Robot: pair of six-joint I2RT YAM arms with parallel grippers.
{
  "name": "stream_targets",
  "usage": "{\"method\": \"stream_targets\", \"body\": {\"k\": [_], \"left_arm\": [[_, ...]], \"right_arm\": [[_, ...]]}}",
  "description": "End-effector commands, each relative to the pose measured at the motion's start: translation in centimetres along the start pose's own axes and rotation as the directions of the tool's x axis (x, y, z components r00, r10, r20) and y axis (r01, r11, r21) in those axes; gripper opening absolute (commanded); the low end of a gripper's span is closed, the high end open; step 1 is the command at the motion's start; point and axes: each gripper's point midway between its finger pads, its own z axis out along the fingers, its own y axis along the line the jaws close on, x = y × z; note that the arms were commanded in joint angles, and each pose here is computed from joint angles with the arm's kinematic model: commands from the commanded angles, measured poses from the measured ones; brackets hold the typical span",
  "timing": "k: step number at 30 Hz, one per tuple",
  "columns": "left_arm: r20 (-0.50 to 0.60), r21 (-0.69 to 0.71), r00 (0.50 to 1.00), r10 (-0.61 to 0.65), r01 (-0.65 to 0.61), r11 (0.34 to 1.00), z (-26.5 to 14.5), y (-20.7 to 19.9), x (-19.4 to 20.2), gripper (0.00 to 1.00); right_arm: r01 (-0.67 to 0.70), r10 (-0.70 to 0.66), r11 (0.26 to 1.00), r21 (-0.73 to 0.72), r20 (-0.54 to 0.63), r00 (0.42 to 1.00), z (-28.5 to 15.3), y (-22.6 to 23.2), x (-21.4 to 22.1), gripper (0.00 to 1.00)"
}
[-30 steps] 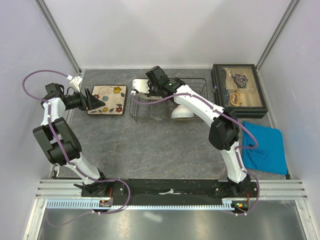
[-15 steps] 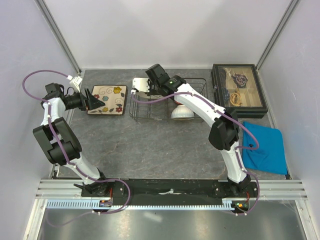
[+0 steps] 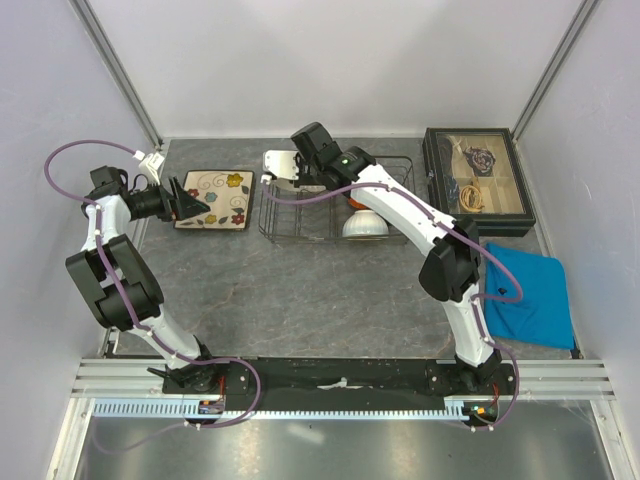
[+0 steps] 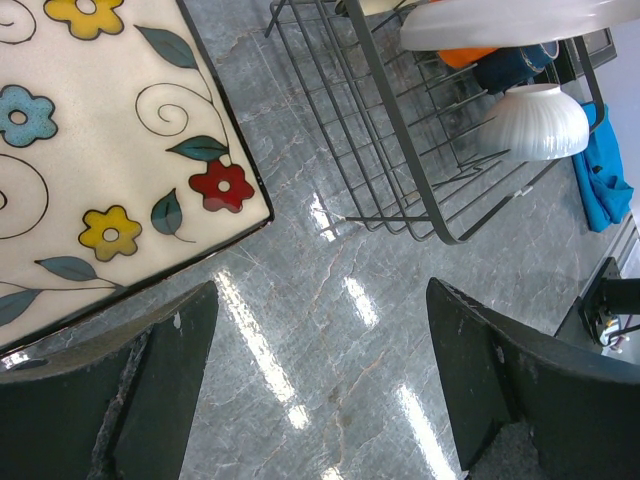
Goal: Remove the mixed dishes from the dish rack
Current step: Pick up the plate from the dish rack.
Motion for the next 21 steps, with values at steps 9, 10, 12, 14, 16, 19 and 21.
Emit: {"method": "stream_targets", "body": {"k": [9, 10, 12, 14, 16, 19, 21], "left_arm": [[0.046, -0.010, 0.991, 0.123, -0.122, 0.992, -1.3, -1.5, -2.3, 0.91], [0.048, -0.014, 0.990, 0.136, -0.135, 0.991, -1.4, -1.6, -2.4, 0.91], [0.057, -0.006, 0.985, 0.161, -0.160, 0.987, -1.6, -2.1, -2.5, 0.91], [0.075, 0.005, 0.976, 0.205, -0.206, 0.979, -2.0, -3.2, -2.9, 0.92], [0.099, 0.011, 0.961, 0.258, -0.260, 0.965, -2.5, -4.7, -3.4, 0.94], [0.142, 0.034, 0.930, 0.338, -0.346, 0.938, -3.3, -7.2, -4.2, 0.96], [0.162, 0.047, 0.908, 0.386, -0.398, 0.916, -3.5, -8.5, -4.3, 0.98]], "right_arm": [[-0.122, 0.064, 0.941, 0.316, 0.187, 0.980, -11.3, -10.5, -3.9, 0.00], [-0.134, 0.072, 0.940, 0.314, 0.201, 0.977, -11.9, -10.5, -4.1, 0.00], [-0.144, 0.079, 0.943, 0.301, 0.218, 0.973, -12.5, -10.2, -4.6, 0.00], [-0.171, 0.102, 0.944, 0.284, 0.244, 0.964, -13.1, -9.9, -4.9, 0.00], [-0.186, 0.114, 0.948, 0.257, 0.268, 0.957, -14.0, -9.3, -5.3, 0.00], [-0.212, 0.143, 0.952, 0.218, 0.296, 0.944, -14.8, -8.3, -5.6, 0.00], [-0.227, 0.159, 0.955, 0.191, 0.315, 0.936, -15.6, -7.5, -6.1, 0.00]]}}
